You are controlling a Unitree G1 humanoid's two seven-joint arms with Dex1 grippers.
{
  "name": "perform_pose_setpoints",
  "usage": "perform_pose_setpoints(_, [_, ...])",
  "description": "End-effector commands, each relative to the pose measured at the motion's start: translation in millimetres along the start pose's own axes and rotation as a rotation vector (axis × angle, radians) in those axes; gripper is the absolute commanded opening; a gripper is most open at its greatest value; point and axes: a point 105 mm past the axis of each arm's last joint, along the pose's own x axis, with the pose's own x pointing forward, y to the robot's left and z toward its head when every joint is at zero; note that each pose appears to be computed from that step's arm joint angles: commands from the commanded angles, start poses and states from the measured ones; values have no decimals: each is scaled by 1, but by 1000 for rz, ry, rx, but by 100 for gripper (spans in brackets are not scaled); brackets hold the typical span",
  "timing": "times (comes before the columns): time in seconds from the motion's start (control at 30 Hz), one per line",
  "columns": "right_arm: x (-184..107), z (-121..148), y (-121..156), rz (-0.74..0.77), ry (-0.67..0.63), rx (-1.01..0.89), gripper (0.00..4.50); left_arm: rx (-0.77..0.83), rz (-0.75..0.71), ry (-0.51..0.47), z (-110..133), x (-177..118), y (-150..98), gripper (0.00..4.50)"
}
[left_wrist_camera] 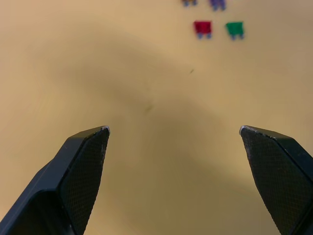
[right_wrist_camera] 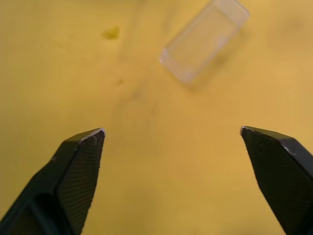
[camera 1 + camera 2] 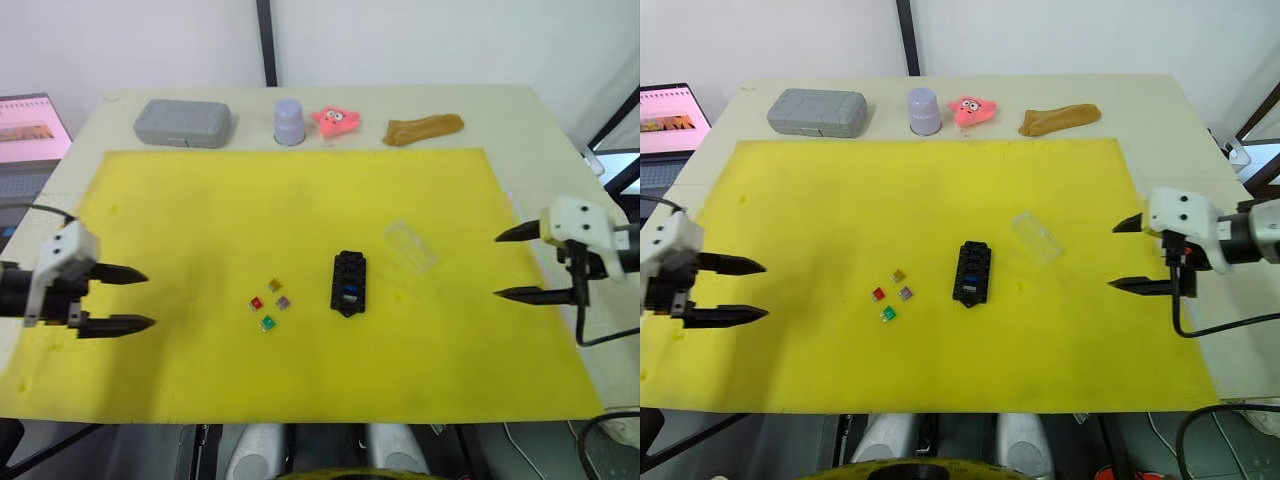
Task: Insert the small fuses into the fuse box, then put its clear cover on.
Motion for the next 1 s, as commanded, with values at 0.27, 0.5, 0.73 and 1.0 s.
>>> perform_pose_setpoints(0.27, [2,35,-1,-25,-72,-96,446,14,-84,-43,15,21,-12,450])
perform_pose_setpoints(0.5, [34,112,31,139,-305,-217,446,-388,-419,-176,37,80,-35,450])
perform_pose_setpoints(0.73, [55,139,57,219,-380,-268,446,-697,-531,-133,36,106,-36,450])
perform_pose_setpoints(1.0, [61,143,68,224,-397,-259,446,-809,-519,-89,20,119,-29,450])
